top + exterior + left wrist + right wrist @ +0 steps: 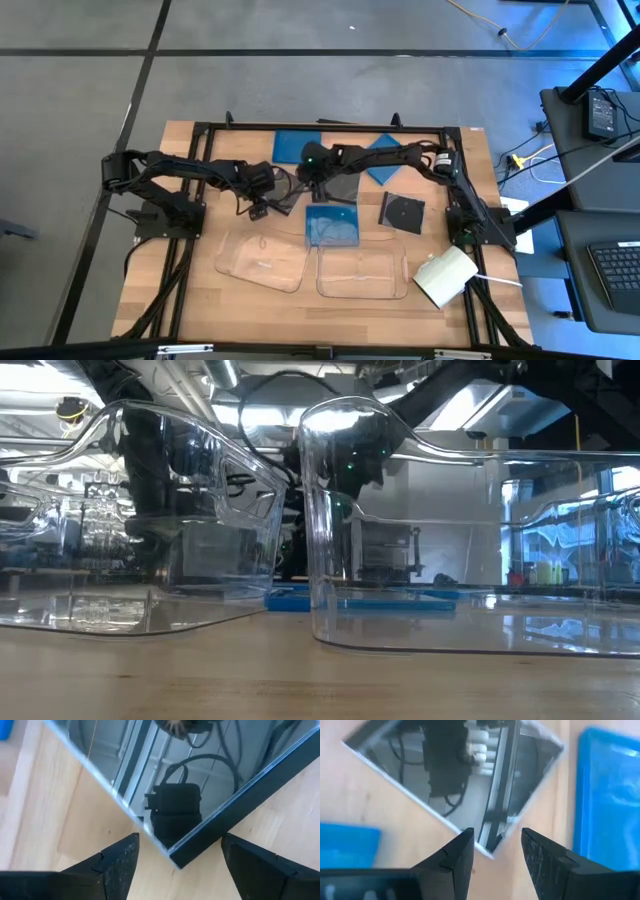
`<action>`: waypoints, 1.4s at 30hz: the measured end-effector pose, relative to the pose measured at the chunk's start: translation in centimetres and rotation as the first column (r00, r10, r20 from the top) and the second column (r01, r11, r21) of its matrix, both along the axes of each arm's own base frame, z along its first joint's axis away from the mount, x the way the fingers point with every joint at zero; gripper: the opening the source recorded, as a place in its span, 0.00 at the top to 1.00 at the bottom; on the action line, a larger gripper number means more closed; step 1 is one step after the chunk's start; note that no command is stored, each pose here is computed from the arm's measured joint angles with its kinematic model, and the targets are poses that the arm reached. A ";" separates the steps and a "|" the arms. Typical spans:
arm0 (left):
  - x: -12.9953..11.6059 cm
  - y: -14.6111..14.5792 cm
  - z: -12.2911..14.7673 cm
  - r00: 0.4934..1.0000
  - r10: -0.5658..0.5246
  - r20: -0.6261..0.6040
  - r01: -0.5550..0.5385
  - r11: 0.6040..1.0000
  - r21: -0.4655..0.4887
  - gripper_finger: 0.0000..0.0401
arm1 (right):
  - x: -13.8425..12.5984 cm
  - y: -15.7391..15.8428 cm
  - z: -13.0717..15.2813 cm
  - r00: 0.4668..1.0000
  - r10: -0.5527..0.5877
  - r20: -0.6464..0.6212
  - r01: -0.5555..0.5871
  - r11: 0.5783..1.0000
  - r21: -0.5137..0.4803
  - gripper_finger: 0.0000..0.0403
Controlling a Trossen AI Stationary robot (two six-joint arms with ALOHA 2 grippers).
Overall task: Pick & place jewel cases by type
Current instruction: Put the left black CD case into the left transparent bin
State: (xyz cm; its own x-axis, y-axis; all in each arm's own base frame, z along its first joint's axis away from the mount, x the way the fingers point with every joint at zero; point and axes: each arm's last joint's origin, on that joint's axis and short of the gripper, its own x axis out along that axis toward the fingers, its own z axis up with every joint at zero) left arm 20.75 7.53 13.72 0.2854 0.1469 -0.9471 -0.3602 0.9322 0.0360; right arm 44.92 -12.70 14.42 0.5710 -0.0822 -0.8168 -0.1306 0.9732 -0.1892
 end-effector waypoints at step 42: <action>0.0 0.1 -0.1 0.983 -0.180 -0.044 0.184 0.978 0.099 0.31 | -0.4 -1.5 -0.9 0.996 -0.092 -0.018 0.093 0.994 0.059 0.58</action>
